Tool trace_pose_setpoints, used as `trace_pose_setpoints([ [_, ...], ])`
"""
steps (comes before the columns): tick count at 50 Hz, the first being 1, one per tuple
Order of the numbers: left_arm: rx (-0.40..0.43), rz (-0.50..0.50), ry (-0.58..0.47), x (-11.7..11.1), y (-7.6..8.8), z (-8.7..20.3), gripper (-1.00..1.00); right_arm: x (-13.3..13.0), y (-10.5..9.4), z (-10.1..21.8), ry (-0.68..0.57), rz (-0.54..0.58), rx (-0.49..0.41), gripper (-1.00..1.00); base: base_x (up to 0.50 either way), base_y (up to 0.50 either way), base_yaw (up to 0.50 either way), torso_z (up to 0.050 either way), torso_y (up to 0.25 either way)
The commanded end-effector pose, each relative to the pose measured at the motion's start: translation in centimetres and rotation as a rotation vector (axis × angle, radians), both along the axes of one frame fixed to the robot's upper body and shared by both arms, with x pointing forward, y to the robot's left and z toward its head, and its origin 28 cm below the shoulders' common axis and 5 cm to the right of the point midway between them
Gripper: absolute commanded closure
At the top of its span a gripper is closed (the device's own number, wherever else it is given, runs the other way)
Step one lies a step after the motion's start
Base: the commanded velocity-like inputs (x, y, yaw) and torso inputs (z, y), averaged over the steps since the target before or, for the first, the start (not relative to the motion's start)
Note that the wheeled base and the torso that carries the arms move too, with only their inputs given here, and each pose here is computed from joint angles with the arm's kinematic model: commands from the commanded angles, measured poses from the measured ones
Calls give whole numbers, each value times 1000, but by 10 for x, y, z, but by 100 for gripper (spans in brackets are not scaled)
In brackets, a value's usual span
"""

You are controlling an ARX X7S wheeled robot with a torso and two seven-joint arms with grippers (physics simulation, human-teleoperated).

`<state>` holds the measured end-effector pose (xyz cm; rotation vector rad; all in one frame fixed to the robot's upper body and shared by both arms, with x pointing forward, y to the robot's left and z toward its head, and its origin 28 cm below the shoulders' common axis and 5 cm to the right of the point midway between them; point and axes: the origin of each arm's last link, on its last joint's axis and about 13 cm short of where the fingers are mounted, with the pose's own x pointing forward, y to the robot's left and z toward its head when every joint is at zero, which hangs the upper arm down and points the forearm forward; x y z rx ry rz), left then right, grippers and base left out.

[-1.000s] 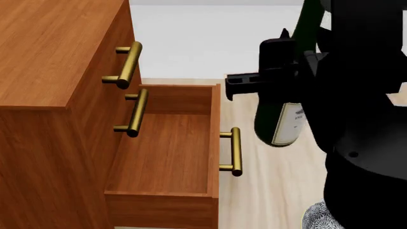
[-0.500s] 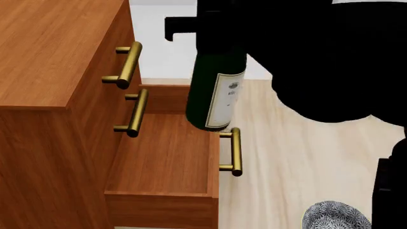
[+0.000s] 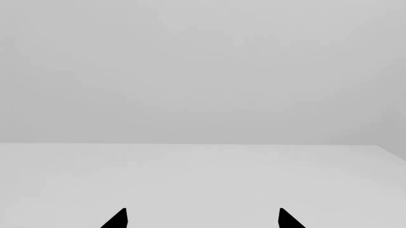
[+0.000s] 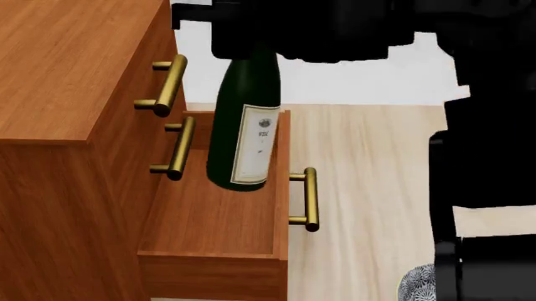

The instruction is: Put the wine bottle in the bottom drawer of the cabinet.

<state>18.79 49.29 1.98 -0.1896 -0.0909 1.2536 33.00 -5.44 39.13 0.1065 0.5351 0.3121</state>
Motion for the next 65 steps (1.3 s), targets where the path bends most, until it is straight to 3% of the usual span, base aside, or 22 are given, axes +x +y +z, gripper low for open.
trace_pose_setpoints([
  [1, 4, -4, 4, 1, 0, 1, -100, 23, 8, 7, 60, -3, -12, 100, 0, 0, 0, 0, 0],
  [11, 4, -7, 2, 1, 0, 0, -100, 41, 9, -5, 104, -28, -22, 100, 0, 0, 0, 0, 0],
  [18, 4, -6, 0, 1, 0, 0, -100, 44, 9, -17, 130, -72, -91, 100, 0, 0, 0, 1, 1],
  [65, 15, -10, 6, 6, 2, -1, -100, 49, 26, -46, 137, 30, -104, 100, 0, 0, 0, 0, -8],
])
